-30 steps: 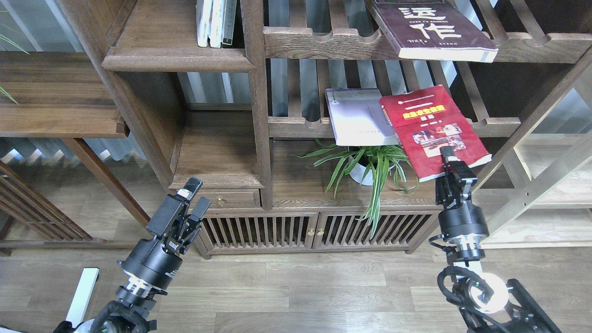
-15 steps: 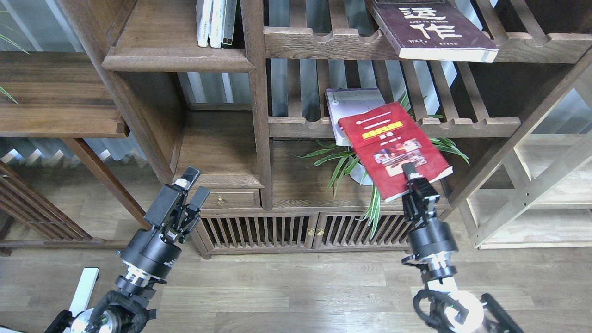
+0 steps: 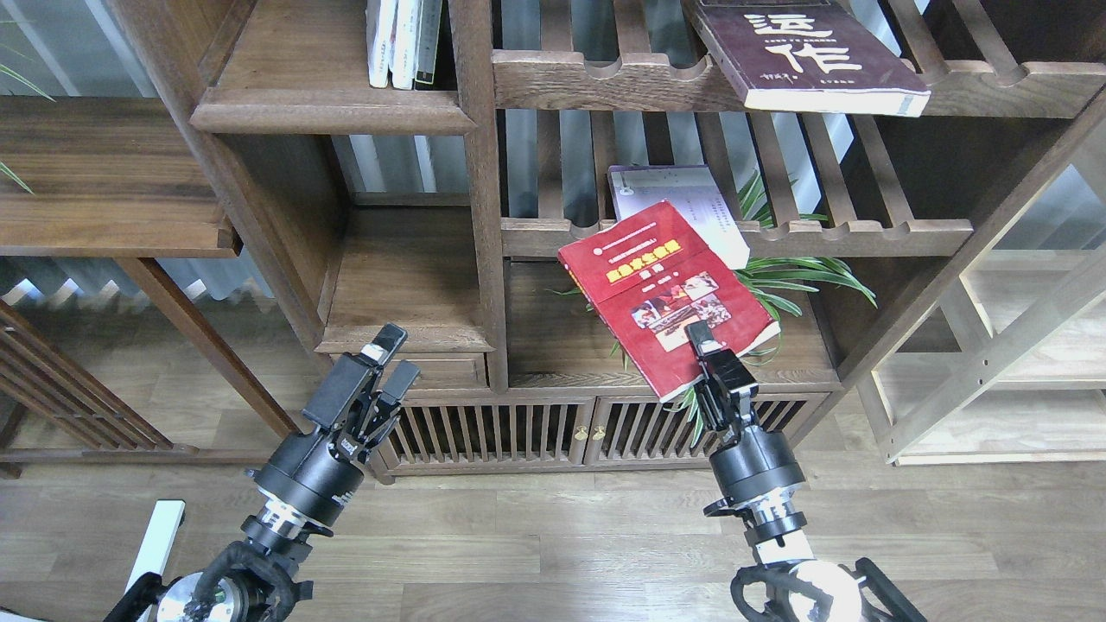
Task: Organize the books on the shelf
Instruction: 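Bring the red book toward the left gripper and grasp it with both, then hand the red book to the left gripper and release the right gripper, then lift the red book with the left gripper up toward the upper cubby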
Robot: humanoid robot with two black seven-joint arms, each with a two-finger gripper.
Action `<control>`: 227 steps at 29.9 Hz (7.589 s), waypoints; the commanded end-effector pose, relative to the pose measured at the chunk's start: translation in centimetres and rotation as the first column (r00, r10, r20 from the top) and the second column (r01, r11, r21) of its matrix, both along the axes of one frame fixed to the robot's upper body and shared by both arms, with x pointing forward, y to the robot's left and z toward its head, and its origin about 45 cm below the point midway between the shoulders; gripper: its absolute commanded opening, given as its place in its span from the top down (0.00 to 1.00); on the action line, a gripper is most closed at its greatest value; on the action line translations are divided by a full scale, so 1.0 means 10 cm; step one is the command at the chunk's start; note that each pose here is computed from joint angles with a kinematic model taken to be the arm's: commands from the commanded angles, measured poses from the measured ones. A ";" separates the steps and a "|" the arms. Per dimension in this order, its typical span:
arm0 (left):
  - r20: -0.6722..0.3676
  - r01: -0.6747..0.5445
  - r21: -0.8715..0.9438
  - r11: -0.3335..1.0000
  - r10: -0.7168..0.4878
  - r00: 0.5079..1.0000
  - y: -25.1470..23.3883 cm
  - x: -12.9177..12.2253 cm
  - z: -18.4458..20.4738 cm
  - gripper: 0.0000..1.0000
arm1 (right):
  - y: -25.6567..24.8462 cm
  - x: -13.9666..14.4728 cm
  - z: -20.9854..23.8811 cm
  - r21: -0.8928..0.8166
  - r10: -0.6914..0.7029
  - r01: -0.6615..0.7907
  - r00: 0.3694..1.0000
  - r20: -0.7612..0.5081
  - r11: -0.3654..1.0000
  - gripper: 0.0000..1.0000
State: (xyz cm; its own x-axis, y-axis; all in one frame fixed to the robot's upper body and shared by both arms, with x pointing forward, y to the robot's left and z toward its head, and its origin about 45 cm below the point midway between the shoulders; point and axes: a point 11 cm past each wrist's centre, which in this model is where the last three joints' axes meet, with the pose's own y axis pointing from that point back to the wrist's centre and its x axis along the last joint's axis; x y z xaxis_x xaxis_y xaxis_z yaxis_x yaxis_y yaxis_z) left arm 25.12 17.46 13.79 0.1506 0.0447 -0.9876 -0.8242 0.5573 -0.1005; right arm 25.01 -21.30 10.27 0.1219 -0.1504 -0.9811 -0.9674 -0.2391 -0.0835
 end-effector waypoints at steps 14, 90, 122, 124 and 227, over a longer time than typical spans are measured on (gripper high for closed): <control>-0.016 0.050 -0.003 0.999 -0.050 0.999 -0.15 -0.09 -0.04 0.01 | 0.45 -0.14 0.00 -0.049 0.169 -0.168 0.986 0.014 0.985 0.97; -0.185 0.118 0.003 0.993 -0.115 0.976 -0.33 -0.49 -0.53 0.52 | 1.16 -0.77 -0.24 -0.053 0.431 -0.434 0.900 -0.068 0.899 0.97; -0.220 0.112 -0.005 0.994 -0.110 0.969 -0.32 -0.63 -0.61 0.96 | 1.10 -0.82 -0.41 -0.073 0.428 -0.438 0.896 -0.120 0.896 0.24; -0.218 0.110 -0.005 0.994 -0.109 0.970 -0.32 -0.62 -0.60 0.96 | 1.09 -0.82 -0.41 -0.074 0.425 -0.435 0.897 -0.122 0.897 0.15; 0.406 -0.480 0.632 0.609 0.267 0.874 2.35 -0.20 1.16 0.97 | -0.71 0.18 -0.96 -0.189 -0.093 0.034 0.945 -0.313 0.981 0.00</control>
